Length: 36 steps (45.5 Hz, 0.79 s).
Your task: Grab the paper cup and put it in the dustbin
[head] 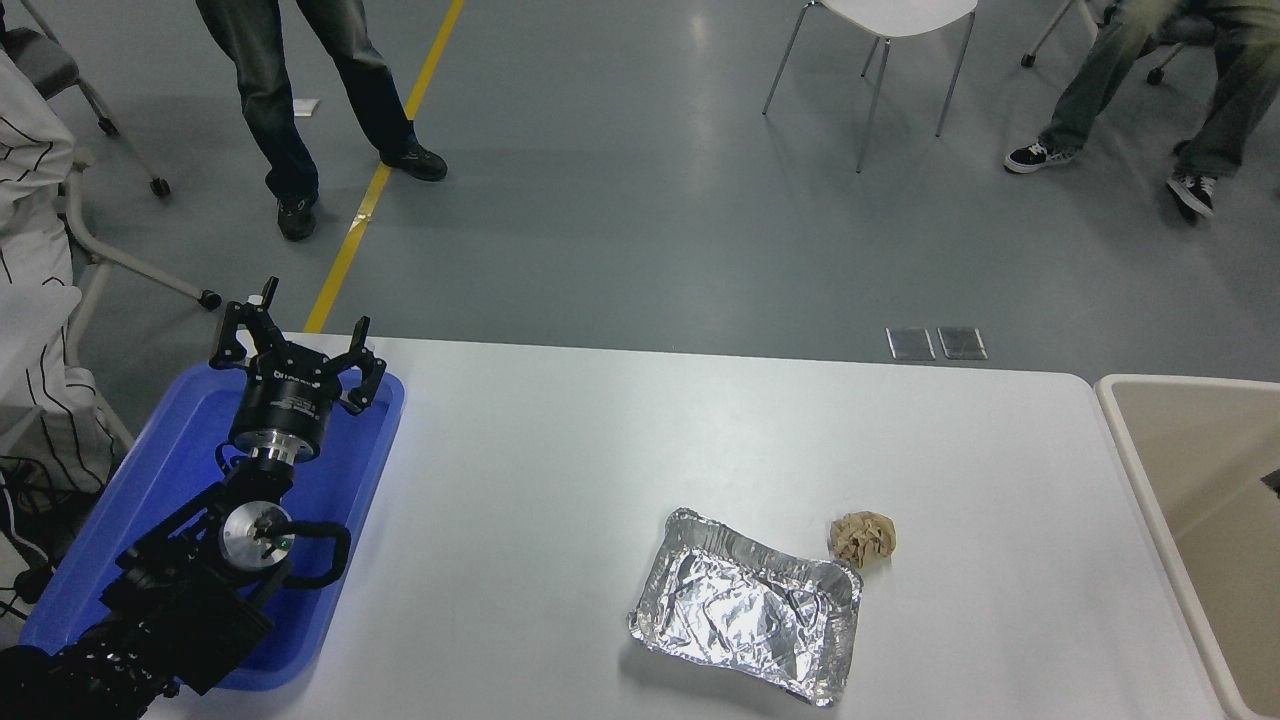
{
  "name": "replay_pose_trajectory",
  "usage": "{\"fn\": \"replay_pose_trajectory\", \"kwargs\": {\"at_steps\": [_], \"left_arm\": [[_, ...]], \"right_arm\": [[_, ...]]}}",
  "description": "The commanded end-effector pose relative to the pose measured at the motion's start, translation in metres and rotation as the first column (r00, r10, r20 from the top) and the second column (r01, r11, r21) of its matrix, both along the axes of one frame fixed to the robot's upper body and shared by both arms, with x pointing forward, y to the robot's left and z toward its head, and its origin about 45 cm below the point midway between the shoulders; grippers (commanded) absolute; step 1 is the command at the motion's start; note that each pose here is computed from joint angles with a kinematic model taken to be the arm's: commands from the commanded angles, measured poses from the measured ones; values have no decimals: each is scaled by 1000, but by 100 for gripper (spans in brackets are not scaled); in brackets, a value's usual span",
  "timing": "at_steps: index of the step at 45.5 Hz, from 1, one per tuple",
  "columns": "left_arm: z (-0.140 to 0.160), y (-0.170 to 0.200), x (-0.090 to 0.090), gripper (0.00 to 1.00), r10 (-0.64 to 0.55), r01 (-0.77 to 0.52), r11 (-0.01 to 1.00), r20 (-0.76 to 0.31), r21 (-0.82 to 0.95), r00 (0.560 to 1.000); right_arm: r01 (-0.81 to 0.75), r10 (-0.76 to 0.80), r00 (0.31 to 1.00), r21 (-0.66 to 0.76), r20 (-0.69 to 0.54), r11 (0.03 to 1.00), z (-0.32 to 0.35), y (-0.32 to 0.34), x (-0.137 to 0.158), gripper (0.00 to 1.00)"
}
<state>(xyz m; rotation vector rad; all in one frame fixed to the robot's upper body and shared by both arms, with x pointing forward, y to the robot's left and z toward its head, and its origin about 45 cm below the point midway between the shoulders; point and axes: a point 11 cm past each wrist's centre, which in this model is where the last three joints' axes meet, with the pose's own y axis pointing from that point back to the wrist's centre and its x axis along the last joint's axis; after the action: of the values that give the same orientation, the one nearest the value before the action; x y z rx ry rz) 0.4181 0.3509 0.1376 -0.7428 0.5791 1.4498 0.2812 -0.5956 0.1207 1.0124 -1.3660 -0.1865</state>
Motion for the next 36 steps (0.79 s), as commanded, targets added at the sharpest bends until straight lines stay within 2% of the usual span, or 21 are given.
{"fn": "replay_pose_trajectory", "kwargs": {"at_steps": [1,11,17,27,36], "left_arm": [[1,0,1,100,0,0,1000,1,0,1000],[0,0,0,100,-2,2,1000,1,1,1000],[1,0,1,100,0,0,1000,1,0,1000],[1,0,1,100,0,0,1000,1,0,1000],[1,0,1,100,0,0,1000,1,0,1000]], "right_arm": [[-102,110,989,80,-95,992,21,15,-11,100],[-235,275,921,167,-276,957,50,38,-11,100],[-272,349,850,238,-396,932,76,46,-14,100],[-284,458,715,379,-528,881,117,65,-9,100],[-320,535,601,435,-594,842,156,94,8,100]]}}
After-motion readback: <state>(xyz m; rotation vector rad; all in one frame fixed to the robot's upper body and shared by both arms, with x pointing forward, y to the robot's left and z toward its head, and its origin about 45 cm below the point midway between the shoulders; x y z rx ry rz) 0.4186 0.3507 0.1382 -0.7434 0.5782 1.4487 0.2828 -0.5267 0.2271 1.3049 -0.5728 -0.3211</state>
